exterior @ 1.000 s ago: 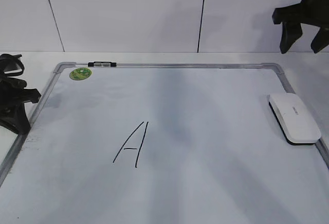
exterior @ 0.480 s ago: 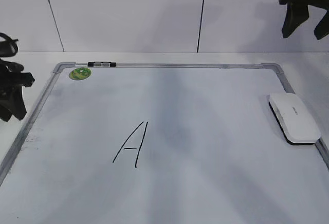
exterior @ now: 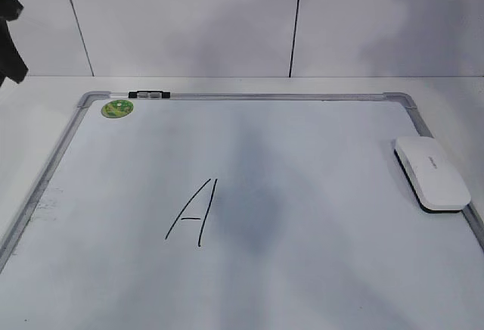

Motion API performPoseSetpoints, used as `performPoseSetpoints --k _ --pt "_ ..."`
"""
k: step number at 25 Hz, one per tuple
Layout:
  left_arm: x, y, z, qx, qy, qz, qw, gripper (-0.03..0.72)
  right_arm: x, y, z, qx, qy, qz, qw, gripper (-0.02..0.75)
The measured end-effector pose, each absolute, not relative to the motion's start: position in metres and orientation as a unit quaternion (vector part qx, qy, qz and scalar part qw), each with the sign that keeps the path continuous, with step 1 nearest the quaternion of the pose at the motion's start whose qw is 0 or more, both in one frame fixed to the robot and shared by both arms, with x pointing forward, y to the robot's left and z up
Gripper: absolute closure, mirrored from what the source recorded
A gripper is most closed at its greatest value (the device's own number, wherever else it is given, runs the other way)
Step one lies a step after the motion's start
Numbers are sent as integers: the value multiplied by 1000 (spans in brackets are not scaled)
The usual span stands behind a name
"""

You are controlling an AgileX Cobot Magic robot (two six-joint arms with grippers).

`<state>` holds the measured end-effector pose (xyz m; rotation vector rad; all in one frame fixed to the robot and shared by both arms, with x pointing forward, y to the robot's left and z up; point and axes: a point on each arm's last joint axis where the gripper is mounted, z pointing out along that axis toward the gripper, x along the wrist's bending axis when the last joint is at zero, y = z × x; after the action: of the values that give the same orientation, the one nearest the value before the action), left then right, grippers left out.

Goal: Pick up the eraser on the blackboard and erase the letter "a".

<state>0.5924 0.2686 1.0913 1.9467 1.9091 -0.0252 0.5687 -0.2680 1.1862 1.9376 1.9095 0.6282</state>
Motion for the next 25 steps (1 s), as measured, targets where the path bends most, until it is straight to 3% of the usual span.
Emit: performPoseSetpoints --k 17,22,25 --pt "465 267 1229 685 618 124 366 451 436 -272 1288 629 632 380 246 198" --pt "414 268 1258 676 591 171 406 451 394 -274 1302 611 620 414 266 197" --pt "385 268 1270 669 575 195 428 452 372 -276 1293 611 621 415 262 198"
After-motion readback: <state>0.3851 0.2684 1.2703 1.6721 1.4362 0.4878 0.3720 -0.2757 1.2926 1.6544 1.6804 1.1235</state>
